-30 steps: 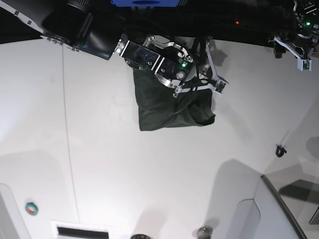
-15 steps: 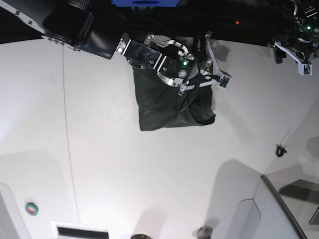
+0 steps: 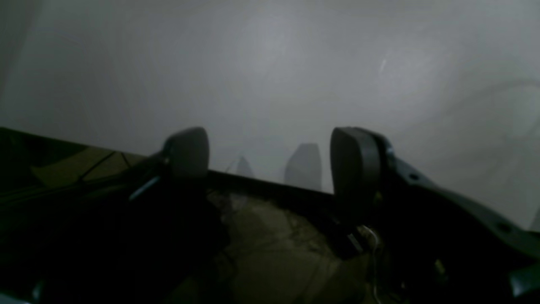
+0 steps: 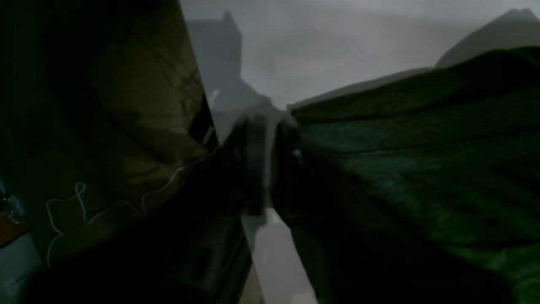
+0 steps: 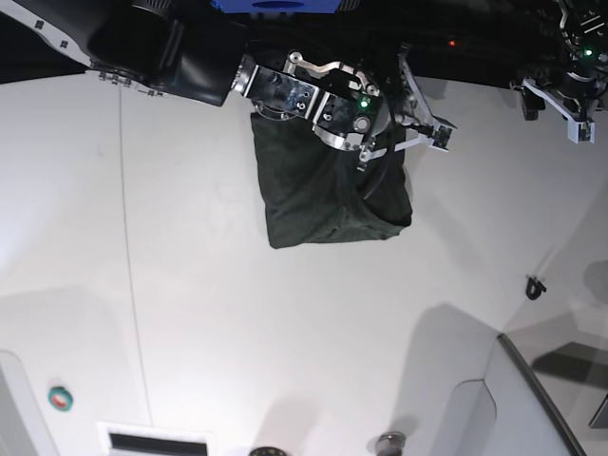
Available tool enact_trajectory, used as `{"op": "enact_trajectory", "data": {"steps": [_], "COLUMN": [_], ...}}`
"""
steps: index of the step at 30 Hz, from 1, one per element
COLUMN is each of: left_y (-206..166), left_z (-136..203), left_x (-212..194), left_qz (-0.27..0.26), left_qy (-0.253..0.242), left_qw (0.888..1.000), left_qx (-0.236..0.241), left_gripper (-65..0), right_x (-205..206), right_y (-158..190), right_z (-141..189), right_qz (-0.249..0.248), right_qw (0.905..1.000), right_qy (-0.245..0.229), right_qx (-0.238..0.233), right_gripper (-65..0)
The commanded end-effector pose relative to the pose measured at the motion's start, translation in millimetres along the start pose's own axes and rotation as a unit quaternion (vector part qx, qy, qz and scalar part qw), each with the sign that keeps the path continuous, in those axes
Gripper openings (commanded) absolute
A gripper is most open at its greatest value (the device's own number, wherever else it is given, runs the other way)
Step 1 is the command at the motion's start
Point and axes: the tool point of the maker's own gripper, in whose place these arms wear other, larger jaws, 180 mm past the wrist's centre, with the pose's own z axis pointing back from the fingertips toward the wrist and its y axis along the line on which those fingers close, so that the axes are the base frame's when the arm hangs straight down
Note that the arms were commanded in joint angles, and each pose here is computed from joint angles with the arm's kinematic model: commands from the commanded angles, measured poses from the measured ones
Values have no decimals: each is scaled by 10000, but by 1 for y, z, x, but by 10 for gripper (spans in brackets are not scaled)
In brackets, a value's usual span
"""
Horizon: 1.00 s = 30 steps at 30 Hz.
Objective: Layout the t-shirt on the table in an organized manner, then fold the t-shirt properly
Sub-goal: 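Hold the bundle edge with the right gripper and tuck it under, then grasp opposite sides of the green bundle with both grippers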
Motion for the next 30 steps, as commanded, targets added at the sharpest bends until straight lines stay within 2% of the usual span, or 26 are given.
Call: {"op": "enact_trajectory", "data": {"steps": [1, 3, 5, 7, 9, 11, 12, 14, 15, 17, 22, 30], "left_y": [9, 9, 9, 9, 9, 9, 8, 8, 8, 8, 8, 8], "left_z": [3, 3, 3, 3, 3, 4, 4, 4, 4, 4, 3, 4], "left_x": [12, 12, 12, 12, 11, 9, 7, 7, 7, 6, 11, 8], "left_qz": [-75, -75, -75, -75, -68, -71, -68, -70, -70, -64, -64, -63], "left_qy": [-168, -168, -168, -168, -166, -137, -128, -120, -120, -119, -176, -140], "left_qw": [9998, 9998, 9998, 9998, 9998, 9998, 9999, 9999, 9999, 9999, 9998, 9998], "left_qx": [92, 92, 92, 92, 89, 89, 85, 85, 85, 82, 83, 82], "left_gripper": [-216, -216, -216, -216, -216, -216, -216, -216, -216, -216, -216, -216], "right_x": [24, 35, 51, 70, 71, 72, 66, 62, 60, 60, 57, 6], "right_y": [2, 6, 12, 0, -36, -85, -109, -137, -147, -161, -160, -173], "right_z": [6, 11, 22, 37, 50, 69, 78, 92, 97, 103, 102, 67], "right_qz": [113, 170, 279, 265, -266, -1062, -1415, -1784, -1911, -2011, -2018, -2392], "right_qw": [9995, 9988, 9969, 9944, 9920, 9797, 9718, 9608, 9565, 9517, 9549, 9526], "right_qy": [-303, -458, -729, -1024, -1153, -1388, -1458, -1583, -1628, -1672, -1504, -867], "right_qx": [54, 86, 126, -19, -446, -980, -1194, -1412, -1486, -1606, -1578, -1668], "right_gripper": [-447, -350, -323, -350, -393, -461, -522, -623, -647, -641, -641, -641]}}
